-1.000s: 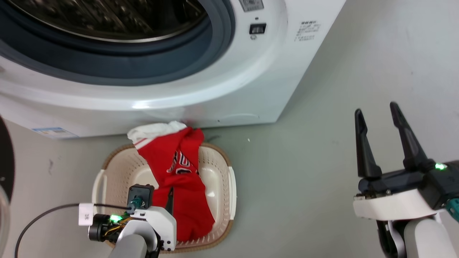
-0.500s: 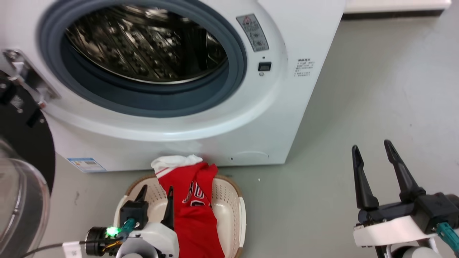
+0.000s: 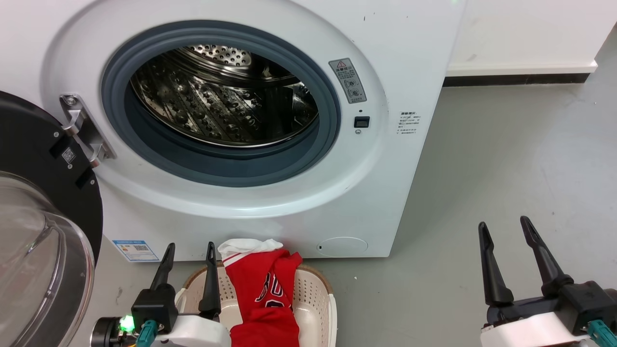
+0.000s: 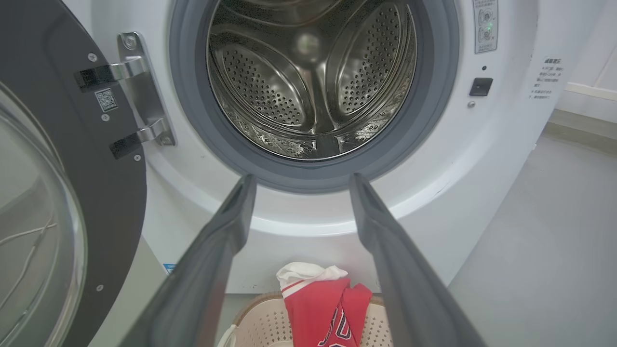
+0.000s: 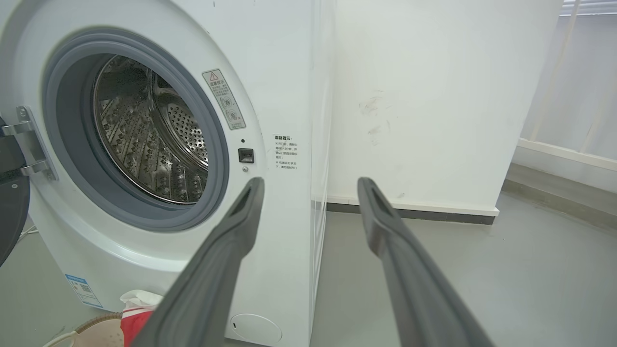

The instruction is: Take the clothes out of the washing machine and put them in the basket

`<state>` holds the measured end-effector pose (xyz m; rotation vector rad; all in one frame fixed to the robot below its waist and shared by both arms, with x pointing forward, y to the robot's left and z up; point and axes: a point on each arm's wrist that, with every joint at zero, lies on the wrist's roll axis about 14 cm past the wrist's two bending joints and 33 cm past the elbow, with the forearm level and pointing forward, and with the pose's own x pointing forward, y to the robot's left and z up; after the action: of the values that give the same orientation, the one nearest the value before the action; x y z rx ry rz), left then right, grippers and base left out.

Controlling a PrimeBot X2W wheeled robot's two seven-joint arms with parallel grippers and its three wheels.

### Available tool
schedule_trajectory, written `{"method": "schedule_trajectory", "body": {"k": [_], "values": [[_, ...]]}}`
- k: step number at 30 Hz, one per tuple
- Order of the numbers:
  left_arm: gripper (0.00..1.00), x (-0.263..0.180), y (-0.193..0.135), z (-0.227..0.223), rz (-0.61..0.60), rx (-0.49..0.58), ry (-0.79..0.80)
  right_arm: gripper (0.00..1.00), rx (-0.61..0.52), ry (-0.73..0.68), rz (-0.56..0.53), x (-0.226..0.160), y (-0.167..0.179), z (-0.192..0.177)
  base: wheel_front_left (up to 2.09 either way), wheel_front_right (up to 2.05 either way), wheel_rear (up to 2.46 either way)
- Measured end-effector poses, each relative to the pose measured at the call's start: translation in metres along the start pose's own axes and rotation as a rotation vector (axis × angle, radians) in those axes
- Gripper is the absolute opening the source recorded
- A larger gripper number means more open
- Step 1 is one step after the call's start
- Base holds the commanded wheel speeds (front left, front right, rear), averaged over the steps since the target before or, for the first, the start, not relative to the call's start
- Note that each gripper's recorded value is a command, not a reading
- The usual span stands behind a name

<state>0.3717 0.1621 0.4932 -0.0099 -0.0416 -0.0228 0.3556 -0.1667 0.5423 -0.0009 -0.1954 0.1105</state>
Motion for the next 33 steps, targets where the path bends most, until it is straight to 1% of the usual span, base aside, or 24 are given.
{"method": "schedule_trajectory", "body": {"k": [5,17,33], "values": [[1.0,-0.005,0.002,0.018,0.013,0.006,-0.056,1.0,-0.001,-0.007,-0.011,-0.004,-0.003,0.003,0.0,0.0,0.0],[1.0,-0.012,0.005,0.025,0.028,0.014,-0.078,1.0,-0.005,-0.006,-0.028,-0.012,-0.008,0.004,0.0,0.0,0.0],[1.0,-0.016,0.004,0.021,0.018,0.012,-0.064,1.0,0.001,-0.014,-0.029,-0.014,-0.008,0.007,0.0,0.0,0.0]]}}
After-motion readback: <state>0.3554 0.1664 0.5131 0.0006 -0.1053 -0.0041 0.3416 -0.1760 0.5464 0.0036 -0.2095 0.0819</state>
